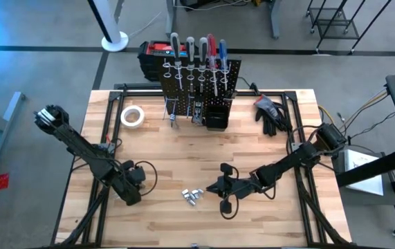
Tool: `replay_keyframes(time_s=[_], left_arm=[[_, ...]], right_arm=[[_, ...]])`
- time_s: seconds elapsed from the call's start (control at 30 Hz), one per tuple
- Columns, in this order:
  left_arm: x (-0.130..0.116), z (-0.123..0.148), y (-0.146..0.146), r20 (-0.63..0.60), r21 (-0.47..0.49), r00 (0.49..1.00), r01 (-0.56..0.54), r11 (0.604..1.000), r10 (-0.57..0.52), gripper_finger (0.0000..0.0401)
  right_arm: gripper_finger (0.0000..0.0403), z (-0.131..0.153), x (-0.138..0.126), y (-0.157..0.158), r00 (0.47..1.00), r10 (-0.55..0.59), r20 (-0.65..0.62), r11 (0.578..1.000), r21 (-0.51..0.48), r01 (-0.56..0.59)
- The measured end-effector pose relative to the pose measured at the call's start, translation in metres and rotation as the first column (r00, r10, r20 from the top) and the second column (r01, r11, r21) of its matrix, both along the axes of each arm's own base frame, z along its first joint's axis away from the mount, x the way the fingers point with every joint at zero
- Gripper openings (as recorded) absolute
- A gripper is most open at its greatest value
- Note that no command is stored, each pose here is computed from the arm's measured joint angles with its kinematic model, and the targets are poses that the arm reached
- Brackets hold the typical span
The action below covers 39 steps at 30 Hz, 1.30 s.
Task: Hang tools onto peg board
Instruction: Hang the wrench on the peg board
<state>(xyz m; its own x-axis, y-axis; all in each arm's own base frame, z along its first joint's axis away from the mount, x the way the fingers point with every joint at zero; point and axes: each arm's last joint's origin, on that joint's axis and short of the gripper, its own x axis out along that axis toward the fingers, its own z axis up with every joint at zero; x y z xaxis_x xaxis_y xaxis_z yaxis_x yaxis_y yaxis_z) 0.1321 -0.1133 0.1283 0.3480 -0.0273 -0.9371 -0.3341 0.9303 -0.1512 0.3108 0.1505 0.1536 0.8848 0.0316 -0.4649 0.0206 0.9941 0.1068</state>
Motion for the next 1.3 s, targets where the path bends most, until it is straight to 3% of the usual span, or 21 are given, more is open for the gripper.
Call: replay_keyframes(time_s=[0.27,0.5,0.83,1.3], left_arm=[[0.010,0.006,0.000,0.081,0.023,0.994,-0.074,0.997,0.072,0.0047],[0.022,0.020,0.000,0.135,0.017,0.986,-0.104,0.994,0.100,0.0050],[0.019,0.014,0.004,0.082,0.016,0.993,-0.090,0.996,0.089,0.0073],[0.025,-0.001,0.002,0.067,0.024,0.995,-0.082,0.996,0.080,0.0063]], right_arm=[[0.0018,0.000,0.001,-0.002,1.000,-0.006,0.001,1.000,-0.001,0.006],[0.0018,0.000,0.001,-0.002,1.000,-0.006,0.001,1.000,0.000,0.006],[0.0018,0.000,0.001,-0.002,1.000,-0.014,0.001,1.000,0.016,0.014],[0.0018,0.000,0.001,-0.002,1.000,-0.014,0.000,1.000,0.016,0.014]])
